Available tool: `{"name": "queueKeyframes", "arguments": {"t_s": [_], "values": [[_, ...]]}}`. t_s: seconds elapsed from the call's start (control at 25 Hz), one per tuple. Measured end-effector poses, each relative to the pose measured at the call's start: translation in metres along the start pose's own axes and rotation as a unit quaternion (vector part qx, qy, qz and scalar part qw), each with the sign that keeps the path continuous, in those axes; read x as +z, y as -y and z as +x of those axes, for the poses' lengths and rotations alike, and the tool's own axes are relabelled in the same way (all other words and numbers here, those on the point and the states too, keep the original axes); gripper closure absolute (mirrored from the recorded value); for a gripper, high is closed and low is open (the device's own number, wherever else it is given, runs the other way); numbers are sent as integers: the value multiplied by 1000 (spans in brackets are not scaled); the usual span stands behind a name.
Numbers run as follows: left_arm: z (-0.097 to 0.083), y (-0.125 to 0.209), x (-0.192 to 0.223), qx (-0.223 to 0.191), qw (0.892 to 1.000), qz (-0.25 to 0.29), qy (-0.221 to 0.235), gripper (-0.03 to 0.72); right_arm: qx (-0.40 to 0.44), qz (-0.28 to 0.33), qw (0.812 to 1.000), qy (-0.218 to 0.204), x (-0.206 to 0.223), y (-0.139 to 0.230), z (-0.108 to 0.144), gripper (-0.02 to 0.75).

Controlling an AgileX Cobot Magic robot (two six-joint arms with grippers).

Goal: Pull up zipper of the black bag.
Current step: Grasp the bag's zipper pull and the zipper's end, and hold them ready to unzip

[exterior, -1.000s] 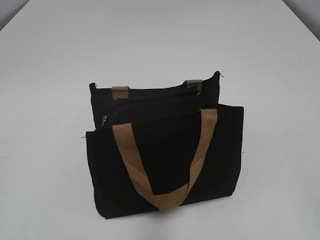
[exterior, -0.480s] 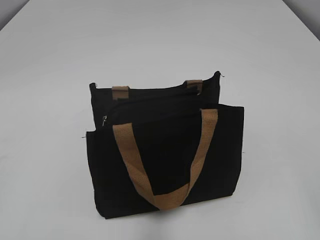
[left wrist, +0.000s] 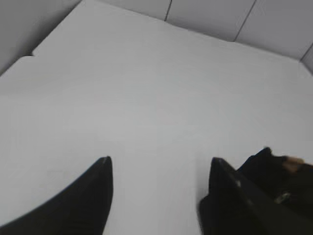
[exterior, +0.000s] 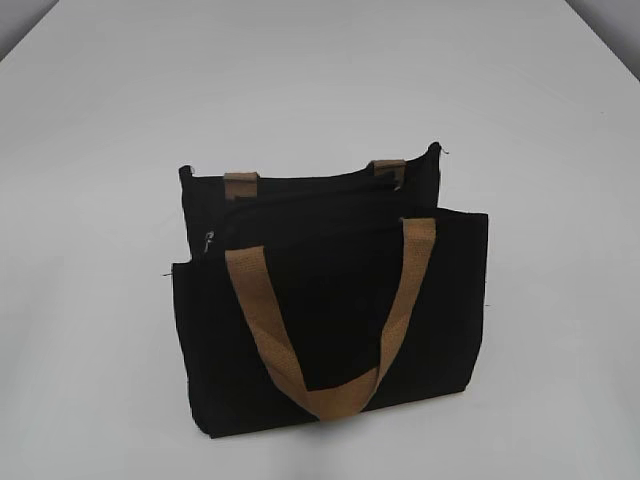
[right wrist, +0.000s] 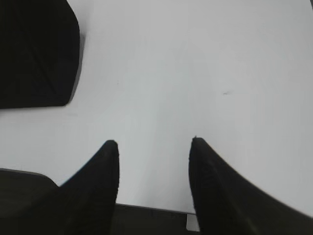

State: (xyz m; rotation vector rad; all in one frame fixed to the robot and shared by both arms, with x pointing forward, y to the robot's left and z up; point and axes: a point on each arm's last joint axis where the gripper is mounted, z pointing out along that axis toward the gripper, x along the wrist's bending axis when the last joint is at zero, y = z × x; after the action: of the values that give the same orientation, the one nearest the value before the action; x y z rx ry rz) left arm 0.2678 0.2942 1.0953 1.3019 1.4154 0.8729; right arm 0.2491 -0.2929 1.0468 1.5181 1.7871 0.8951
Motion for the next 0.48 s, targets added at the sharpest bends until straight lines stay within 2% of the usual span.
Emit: {"name": "queueKeyframes", "arguments": {"t_s": [0.16,0.28,0.36,0.48], "values": [[-12,-14,46,-36,997,37,59,221,4,33,999,-2,17,-18,-3,414],[-19,-16,84,-22,991,72,107,221,11,31,999,-6,33,-34,-4,424],[-22,-12,110,4,986,99,132,221,26,7,1000,-15,42,-46,-3,428],[-21,7,156,6,973,173,154,221,58,-36,997,-31,55,-63,-2,430]]}}
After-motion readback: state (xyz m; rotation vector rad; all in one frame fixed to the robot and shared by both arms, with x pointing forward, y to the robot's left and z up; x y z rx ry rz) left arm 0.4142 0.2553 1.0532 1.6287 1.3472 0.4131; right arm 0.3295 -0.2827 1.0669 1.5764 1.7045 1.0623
